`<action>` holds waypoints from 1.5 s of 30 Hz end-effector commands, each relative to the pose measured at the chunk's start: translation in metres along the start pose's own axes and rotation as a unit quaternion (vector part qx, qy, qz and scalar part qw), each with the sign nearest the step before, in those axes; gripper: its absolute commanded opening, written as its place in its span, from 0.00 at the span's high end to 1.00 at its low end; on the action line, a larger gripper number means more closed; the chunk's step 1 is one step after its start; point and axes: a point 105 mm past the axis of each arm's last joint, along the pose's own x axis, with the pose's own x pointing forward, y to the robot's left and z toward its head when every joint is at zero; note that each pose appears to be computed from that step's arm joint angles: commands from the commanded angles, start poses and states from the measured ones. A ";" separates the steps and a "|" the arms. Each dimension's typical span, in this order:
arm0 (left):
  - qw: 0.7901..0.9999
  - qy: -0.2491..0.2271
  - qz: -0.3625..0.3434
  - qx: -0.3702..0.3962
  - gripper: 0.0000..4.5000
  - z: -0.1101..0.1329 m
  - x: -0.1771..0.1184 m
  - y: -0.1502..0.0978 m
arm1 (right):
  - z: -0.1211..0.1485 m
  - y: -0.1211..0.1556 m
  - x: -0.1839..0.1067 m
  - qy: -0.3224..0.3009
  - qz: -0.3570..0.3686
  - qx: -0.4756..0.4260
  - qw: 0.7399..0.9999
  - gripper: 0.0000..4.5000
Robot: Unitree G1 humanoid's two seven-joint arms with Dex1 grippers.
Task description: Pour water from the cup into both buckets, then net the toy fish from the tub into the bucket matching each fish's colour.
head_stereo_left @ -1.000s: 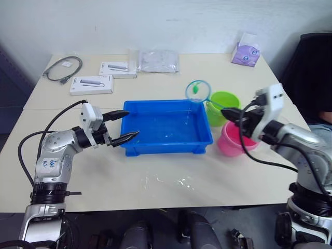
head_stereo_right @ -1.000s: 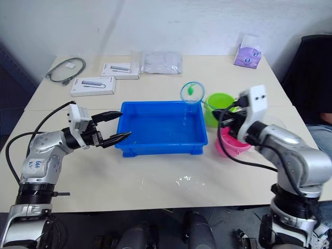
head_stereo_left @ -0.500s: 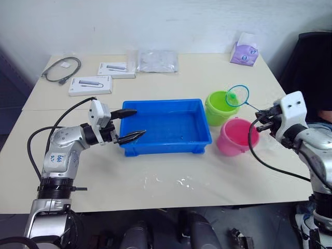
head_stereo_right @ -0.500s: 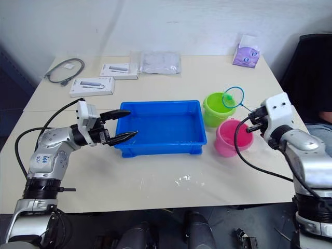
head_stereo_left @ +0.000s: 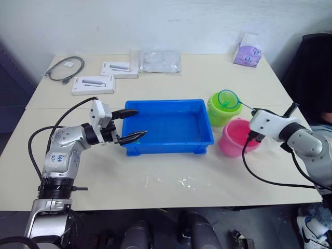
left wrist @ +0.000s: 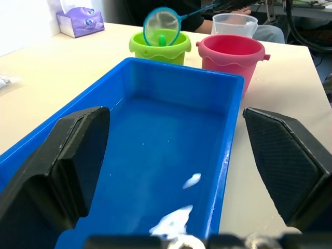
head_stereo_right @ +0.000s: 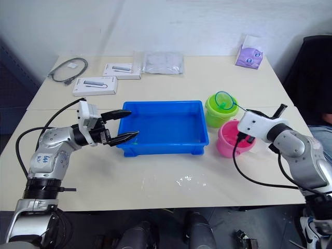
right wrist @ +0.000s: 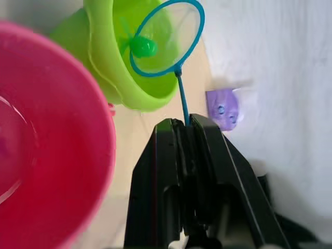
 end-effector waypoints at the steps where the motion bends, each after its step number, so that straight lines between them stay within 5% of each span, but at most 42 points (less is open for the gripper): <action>1: 0.999 -0.019 0.000 0.035 0.02 0.016 0.003 0.001 | 0.000 -0.020 -0.004 -0.013 -0.054 -0.069 0.996 1.00; 5: 0.999 -0.016 -0.003 0.038 0.02 0.015 0.003 0.001 | 0.011 -0.028 -0.004 -0.047 -0.088 -0.092 0.991 1.00; 9: 0.999 -0.013 0.004 0.038 0.02 0.013 -0.005 0.004 | 0.024 -0.038 -0.003 -0.088 -0.097 0.119 0.984 1.00; 12: 0.999 -0.023 0.002 0.026 0.02 0.015 -0.022 0.004 | 0.077 -0.041 -0.001 -0.212 -0.009 0.332 0.919 1.00; 15: 0.999 0.008 -0.018 0.031 0.02 0.008 -0.040 -0.002 | 0.113 -0.017 -0.002 -0.237 0.124 0.412 0.871 1.00; 21: 0.996 0.084 -0.012 0.036 0.02 0.005 -0.073 0.006 | 0.146 0.029 0.012 -0.158 0.262 0.445 0.842 1.00; 28: 0.986 0.161 -0.002 0.037 0.02 -0.003 -0.092 0.010 | 0.168 0.061 0.050 -0.108 0.306 0.401 0.857 1.00; 35: 0.983 0.179 -0.008 0.043 0.02 -0.006 -0.098 0.008 | 0.184 0.076 0.068 -0.095 0.353 0.374 0.852 1.00; 45: 0.984 0.174 -0.002 0.040 0.02 -0.012 -0.096 0.003 | 0.217 0.070 0.066 -0.137 0.440 0.418 0.783 1.00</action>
